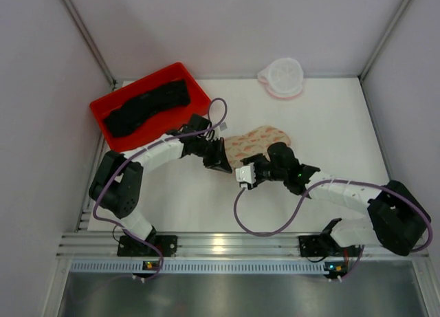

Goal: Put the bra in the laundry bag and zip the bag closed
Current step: Zip the zipper on the laundry bag.

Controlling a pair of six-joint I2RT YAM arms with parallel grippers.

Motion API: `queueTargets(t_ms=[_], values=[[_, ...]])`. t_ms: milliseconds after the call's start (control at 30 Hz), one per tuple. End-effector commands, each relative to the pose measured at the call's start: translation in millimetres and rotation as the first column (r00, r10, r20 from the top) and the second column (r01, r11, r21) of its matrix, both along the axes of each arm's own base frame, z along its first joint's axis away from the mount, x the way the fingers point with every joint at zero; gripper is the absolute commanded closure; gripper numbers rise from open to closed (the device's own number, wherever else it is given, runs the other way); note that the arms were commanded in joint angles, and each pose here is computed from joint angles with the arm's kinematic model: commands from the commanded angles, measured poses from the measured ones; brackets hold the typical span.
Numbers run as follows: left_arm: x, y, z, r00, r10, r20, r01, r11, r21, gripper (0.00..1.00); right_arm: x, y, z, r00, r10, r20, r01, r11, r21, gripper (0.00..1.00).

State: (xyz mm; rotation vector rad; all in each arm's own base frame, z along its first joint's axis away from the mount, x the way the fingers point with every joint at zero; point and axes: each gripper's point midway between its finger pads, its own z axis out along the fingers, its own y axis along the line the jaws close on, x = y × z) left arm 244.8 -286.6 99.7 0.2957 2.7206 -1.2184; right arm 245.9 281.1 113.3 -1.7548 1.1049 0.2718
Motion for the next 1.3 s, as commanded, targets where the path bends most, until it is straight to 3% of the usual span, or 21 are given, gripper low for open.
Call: queueTargets(t_ms=[0,100,233,400,567,967,1000,1067,1100,1133,1267], values=[[6.9,-14.1,21.0,0.999,-0.015,0.033,0.017,0.997,-0.075,1.0,6.1,23.3,10.0,1.0,0.001,0.024,-0.002,0.998,0.055,0.48],[5.1,-13.5,22.5,0.999,-0.015,0.033,0.018,0.997,-0.079,1.0,15.1,33.2,8.9,0.999,-0.02,0.037,0.018,0.999,0.052,0.52],[-0.1,-10.8,21.6,0.999,-0.018,0.029,0.02,0.997,-0.078,1.0,23.9,35.6,7.2,0.998,-0.04,0.045,0.039,0.999,0.037,0.69],[-0.4,-3.8,15.4,0.998,-0.019,0.061,0.023,0.998,-0.053,1.0,21.4,28.8,10.8,0.996,-0.045,0.078,0.042,0.998,0.036,1.0],[17.7,23.7,-4.5,0.994,0.046,0.1,-0.054,0.995,0.078,1.0,7.7,12.7,5.2,0.996,-0.039,0.078,0.038,0.999,0.018,1.0],[42.2,54.9,-23.9,0.985,0.074,0.158,-0.098,0.984,0.146,1.0,-1.1,-34.9,-19.1,0.984,-0.014,0.179,0.019,0.999,-0.029,1.0],[41.5,52.3,-22.7,0.986,0.075,0.151,-0.096,0.986,0.134,1.0,6.4,-41.3,-18.5,0.978,-0.025,0.207,0.033,0.999,-0.036,0.98],[41.0,47.0,-17.1,0.986,0.075,0.147,-0.091,0.991,0.101,1.0,14.7,-46.3,-19.0,0.975,-0.046,0.216,0.057,0.997,-0.045,0.83],[39.8,44.9,-14.0,0.987,0.082,0.139,-0.095,0.991,0.089,1.0,21.4,-51.0,-17.3,0.974,-0.069,0.216,0.081,0.996,-0.048,0.61],[38.7,42.4,-10.4,0.987,0.082,0.137,-0.093,0.993,0.072,1.0,29.0,-50.7,-10.0,0.971,-0.09,0.223,0.102,0.994,-0.041,0.54],[28.0,33.5,-4.3,0.99,0.095,0.102,-0.1,0.994,0.039,1.0,38.7,-44.0,18.6,0.971,-0.126,0.204,0.126,0.992,0.012,0.42]])
